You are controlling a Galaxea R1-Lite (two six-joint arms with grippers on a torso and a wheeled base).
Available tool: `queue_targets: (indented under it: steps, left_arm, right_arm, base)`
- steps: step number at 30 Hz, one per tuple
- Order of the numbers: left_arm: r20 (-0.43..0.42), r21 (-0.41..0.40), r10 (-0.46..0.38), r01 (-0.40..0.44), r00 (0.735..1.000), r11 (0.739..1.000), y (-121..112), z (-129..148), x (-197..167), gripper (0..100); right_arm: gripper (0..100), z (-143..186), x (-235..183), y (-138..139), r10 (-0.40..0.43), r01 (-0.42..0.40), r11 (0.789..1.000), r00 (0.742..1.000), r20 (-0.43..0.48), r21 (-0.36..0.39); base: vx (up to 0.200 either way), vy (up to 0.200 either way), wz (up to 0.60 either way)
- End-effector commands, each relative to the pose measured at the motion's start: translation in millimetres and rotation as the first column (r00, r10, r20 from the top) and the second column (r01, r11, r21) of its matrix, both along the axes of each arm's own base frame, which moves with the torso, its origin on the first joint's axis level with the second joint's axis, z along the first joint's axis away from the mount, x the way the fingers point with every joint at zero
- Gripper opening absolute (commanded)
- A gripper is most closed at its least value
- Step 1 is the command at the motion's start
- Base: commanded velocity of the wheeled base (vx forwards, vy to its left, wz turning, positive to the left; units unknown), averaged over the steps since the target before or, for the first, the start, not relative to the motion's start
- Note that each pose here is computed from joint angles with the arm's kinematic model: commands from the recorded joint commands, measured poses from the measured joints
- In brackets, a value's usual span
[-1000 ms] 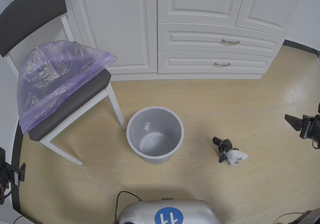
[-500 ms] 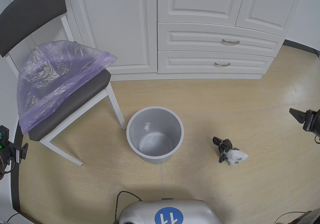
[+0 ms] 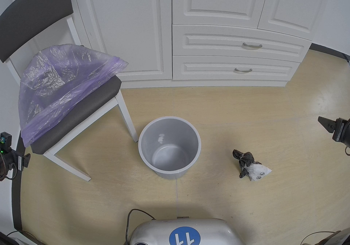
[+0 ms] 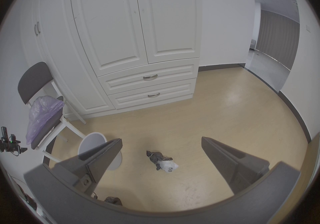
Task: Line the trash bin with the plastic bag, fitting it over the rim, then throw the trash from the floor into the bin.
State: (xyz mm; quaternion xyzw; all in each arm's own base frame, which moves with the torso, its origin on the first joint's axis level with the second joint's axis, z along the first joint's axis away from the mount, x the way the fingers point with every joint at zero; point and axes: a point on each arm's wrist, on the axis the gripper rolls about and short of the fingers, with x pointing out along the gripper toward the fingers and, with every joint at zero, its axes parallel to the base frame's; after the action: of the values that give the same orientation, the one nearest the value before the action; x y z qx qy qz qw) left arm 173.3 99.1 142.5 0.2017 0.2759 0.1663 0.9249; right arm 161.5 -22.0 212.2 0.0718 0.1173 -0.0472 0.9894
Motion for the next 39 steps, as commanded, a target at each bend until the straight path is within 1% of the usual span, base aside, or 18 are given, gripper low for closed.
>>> queue_targets:
  steps: [1, 7, 9, 16, 19, 22, 32, 36, 39]
  left_arm:
    - [-0.001, -0.039, 0.027, -0.027, 1.0, 0.999, 9, -2, 10, 100]
    - [0.025, -0.05, 0.039, -0.038, 0.999, 0.998, 12, 2, 16, 100]
    - [0.035, -0.066, 0.048, -0.046, 0.998, 0.997, 14, 3, 19, 100]
    - [0.064, -0.077, 0.055, -0.05, 0.996, 0.996, 13, 8, 19, 100]
    - [0.087, -0.1, 0.035, -0.027, 0.996, 0.995, 13, 11, 21, 100]
    - [0.099, -0.117, 0.048, -0.037, 0.994, 0.992, 17, 13, 27, 100]
    - [0.061, -0.141, 0.048, -0.039, 0.997, 0.989, 18, 2, 29, 100]
    - [0.04, -0.157, 0.055, -0.048, 0.998, 0.986, 23, -5, 37, 100]
    - [0.079, -0.166, 0.07, -0.056, 0.994, 0.985, 27, -8, 43, 100]
  right_arm:
    - [100, 1, -2, 0, 0.001, -0.001, 1.0, 1.0, 0.007, -0.001]
    - [100, 0, 0, 0, 0.0, 0.0, 1.0, 1.0, 0.001, 0.0]
    - [100, 0, -1, 0, 0.0, 0.0, 1.0, 1.0, 0.001, 0.0]
    - [100, 1, -2, 0, -0.002, 0.002, 1.0, 1.0, 0.005, -0.001]
    - [100, 0, -1, -1, -0.008, 0.008, 1.0, 1.0, 0.002, -0.002]
    - [100, 0, -1, -2, -0.014, 0.014, 1.0, 1.0, 0.001, -0.002]
    - [100, 1, -4, -2, -0.008, 0.008, 1.0, 1.0, 0.01, -0.001]
    - [100, 1, -4, -3, -0.014, 0.014, 1.0, 1.0, 0.012, -0.001]
    - [100, 1, -5, -3, -0.014, 0.014, 1.0, 1.0, 0.012, -0.001]
  base:
    - [0.0, 0.0, 0.0]
    - [0.0, 0.0, 0.0]
    - [0.0, 0.0, 0.0]
    - [0.0, 0.0, 0.0]
    - [0.0, 0.0, 0.0]
    - [0.0, 0.0, 0.0]
    - [0.0, 0.0, 0.0]
    - [0.0, 0.0, 0.0]
    - [0.0, 0.0, 0.0]
